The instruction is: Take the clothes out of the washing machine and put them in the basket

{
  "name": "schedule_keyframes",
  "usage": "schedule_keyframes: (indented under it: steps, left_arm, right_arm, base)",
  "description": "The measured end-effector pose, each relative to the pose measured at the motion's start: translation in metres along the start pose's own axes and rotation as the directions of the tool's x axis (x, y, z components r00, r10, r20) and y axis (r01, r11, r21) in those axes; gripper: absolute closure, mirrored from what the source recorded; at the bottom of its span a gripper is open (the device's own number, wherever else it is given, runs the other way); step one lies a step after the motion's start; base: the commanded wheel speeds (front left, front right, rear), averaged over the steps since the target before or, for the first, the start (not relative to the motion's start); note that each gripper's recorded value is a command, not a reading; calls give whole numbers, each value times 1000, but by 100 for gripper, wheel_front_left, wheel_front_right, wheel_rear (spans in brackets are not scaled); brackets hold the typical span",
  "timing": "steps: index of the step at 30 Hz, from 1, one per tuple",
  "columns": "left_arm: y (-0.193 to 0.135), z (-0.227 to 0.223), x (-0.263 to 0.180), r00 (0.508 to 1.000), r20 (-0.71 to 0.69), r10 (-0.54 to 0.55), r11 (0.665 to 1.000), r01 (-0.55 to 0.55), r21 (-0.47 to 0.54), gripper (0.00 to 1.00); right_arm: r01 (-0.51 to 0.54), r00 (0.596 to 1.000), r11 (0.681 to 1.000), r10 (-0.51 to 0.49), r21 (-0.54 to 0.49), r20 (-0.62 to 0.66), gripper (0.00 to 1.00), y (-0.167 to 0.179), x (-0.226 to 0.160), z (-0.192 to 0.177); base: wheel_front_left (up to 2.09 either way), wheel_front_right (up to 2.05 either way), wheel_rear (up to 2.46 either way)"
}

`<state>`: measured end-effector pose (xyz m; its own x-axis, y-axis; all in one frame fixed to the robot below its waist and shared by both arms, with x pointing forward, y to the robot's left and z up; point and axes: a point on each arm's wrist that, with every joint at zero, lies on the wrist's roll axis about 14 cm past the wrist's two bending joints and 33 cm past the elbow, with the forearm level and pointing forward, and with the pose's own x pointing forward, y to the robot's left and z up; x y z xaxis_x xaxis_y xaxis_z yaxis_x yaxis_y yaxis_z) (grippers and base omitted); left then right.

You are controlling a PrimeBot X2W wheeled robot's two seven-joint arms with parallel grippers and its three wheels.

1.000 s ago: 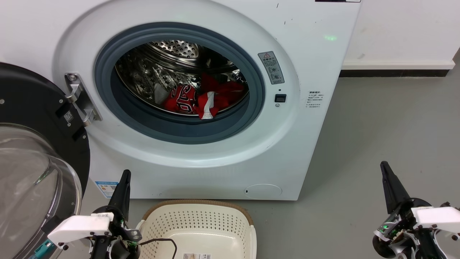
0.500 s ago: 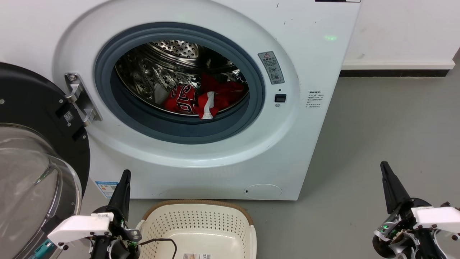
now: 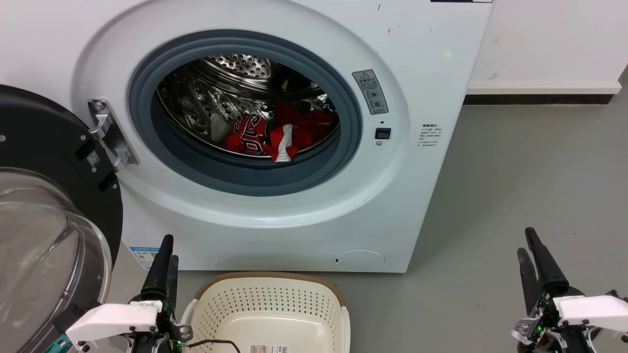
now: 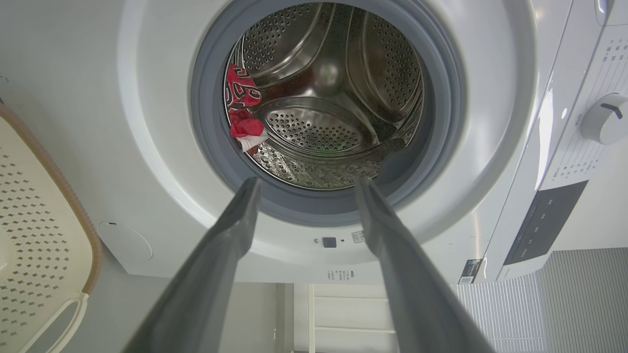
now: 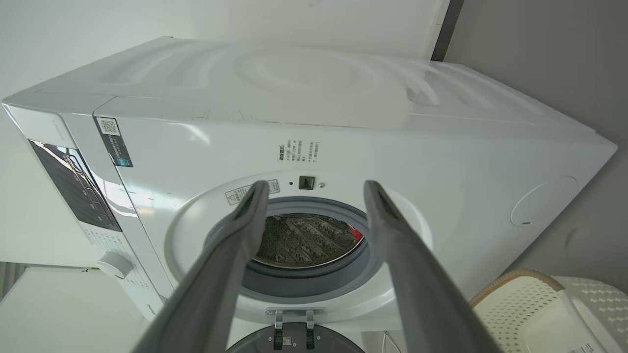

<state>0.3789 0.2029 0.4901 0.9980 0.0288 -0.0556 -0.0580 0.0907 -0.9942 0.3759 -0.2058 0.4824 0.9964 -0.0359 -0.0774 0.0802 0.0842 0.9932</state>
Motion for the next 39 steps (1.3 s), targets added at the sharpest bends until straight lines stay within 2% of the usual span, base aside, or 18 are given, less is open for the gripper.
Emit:
schedule_keyframes:
  steps: [6,11,21,22,39]
  left_arm:
    - [-6,1,1,1000,11,-2,992,0,129,0]
    - [-8,-3,1,1000,11,9,970,-11,242,0]
    - [-8,-8,0,999,20,25,900,-31,434,0]
    - [-10,-9,-1,999,27,20,878,-31,478,0]
    - [-14,-9,-5,998,63,-1,738,-41,674,0]
  right_arm:
    - [-32,999,987,33,-155,0,0,12,1,-1]
    - [-47,999,955,47,-292,-7,0,17,0,-4]
    - [-89,996,852,92,-516,-20,0,30,-2,-10]
    - [-95,995,820,99,-564,-24,0,31,-4,-12]
    - [-126,987,641,158,-757,-30,0,45,-8,-16]
  base:
    - [0,0,0]
    - [0,0,0]
    - [0,0,0]
    - [0,0,0]
    - [0,0,0]
